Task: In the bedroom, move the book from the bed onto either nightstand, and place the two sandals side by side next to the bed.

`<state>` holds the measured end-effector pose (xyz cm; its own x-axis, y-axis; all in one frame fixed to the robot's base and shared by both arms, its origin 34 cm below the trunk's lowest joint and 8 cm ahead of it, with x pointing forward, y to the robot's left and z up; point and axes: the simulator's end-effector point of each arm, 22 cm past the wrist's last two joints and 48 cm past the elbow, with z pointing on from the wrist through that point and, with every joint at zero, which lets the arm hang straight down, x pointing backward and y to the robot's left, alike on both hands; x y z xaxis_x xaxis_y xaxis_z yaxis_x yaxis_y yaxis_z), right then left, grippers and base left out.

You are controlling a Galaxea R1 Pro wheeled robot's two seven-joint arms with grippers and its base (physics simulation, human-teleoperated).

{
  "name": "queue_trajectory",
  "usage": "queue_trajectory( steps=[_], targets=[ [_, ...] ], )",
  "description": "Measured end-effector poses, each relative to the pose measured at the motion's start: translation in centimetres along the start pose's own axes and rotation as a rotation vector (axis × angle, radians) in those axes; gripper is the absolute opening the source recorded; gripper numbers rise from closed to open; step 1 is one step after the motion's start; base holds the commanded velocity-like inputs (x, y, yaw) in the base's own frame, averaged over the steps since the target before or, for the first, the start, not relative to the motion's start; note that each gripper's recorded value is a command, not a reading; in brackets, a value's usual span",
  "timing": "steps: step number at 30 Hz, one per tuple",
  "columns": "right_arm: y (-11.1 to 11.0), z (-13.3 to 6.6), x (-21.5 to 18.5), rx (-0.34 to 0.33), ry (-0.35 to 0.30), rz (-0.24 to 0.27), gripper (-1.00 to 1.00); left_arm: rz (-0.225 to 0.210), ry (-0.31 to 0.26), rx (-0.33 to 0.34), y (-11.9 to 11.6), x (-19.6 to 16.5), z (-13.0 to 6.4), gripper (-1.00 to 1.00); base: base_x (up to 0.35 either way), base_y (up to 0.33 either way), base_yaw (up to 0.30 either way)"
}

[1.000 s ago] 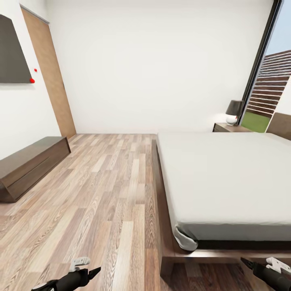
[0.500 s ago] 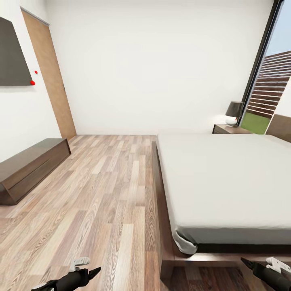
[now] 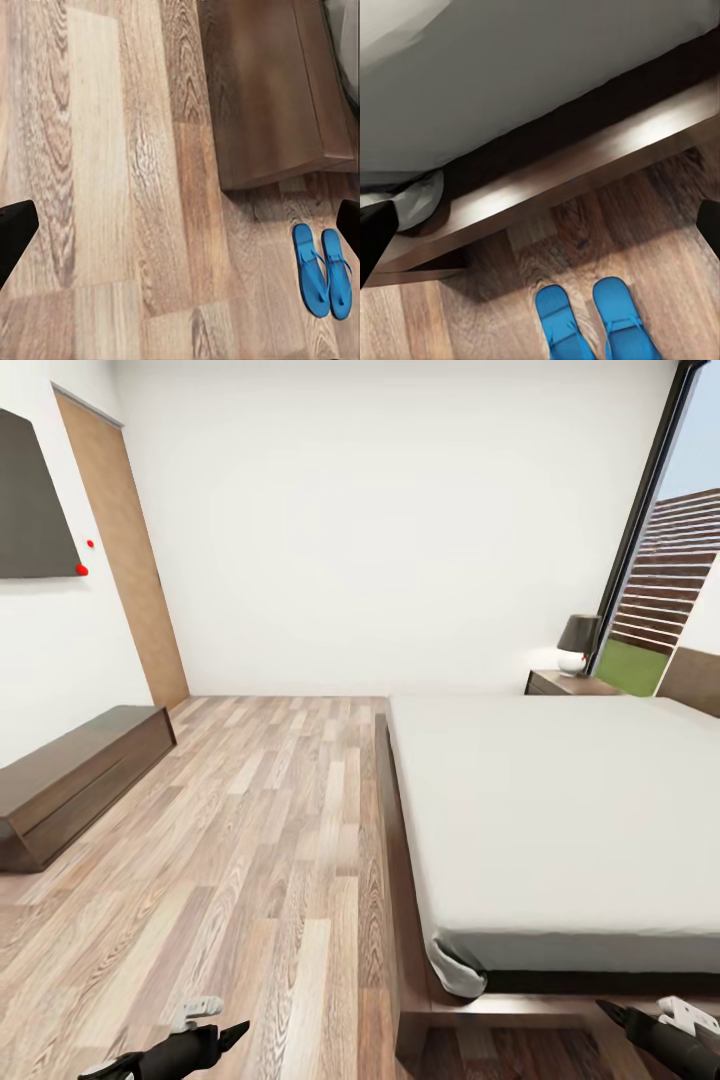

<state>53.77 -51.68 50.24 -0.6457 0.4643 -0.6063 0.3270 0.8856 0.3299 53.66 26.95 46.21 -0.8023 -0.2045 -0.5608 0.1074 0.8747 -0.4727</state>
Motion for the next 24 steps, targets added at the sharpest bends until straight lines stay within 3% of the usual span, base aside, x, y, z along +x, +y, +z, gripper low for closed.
queue_trajectory(
  steps=[24],
  targets=[
    [1.7, -2.9, -3.2, 0.0, 0.001, 0.0, 1.0, -0.001, 0.002, 0.001, -2.2, -3.0, -2.8, 1.0, 0.0, 0.0, 0.0]
  ],
)
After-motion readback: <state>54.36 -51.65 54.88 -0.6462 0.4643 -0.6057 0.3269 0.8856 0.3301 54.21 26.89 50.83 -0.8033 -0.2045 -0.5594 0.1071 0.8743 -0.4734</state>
